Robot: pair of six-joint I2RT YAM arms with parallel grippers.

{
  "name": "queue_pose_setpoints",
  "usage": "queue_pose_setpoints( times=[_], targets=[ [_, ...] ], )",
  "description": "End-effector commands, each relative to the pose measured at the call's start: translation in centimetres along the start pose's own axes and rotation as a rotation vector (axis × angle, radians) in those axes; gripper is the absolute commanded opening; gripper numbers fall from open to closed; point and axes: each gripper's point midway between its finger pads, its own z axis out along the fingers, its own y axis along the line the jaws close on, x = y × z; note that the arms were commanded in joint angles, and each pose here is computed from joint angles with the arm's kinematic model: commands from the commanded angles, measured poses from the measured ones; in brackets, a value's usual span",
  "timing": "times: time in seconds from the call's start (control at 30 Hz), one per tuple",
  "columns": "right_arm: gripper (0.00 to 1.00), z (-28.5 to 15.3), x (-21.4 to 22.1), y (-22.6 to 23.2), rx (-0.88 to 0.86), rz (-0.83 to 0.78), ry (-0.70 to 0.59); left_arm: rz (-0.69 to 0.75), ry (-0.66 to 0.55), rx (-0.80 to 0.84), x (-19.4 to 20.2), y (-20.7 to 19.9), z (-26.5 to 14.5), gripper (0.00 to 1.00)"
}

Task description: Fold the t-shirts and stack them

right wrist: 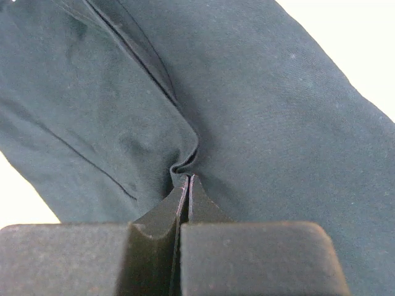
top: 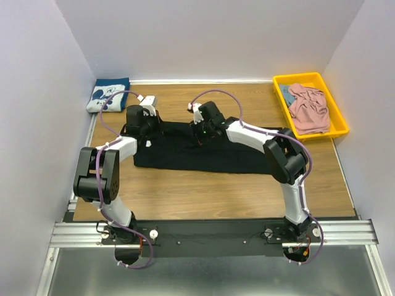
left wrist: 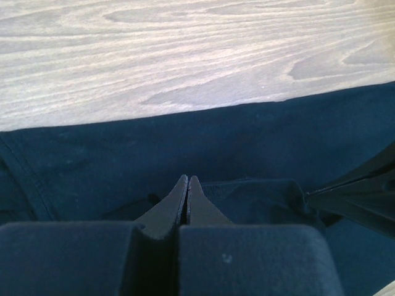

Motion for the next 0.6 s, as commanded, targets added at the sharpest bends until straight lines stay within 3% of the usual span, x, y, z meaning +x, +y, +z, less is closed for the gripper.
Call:
queue_pose_setpoints(
  times=[0.0,0.2,0.57],
  targets=[
    [0.05,-1.3,-1.3,-0.6,0.157,-0.132,-0.012,0.005,-0.028,-0.008,-0.7,0.0,-1.0,0.00],
    [0.05,-2.5,-2.6,-0.7,0.259,-0.192,-0.042,0.006,-0.036,-0.032,-0.7,0.0,-1.9,0.00],
    [0.07,-3.8,-3.9,1.0,0.295,-0.288,-0.068,-0.050,-0.011,-0.054,0.8,-0.1,-3.1,0.00]
  ],
)
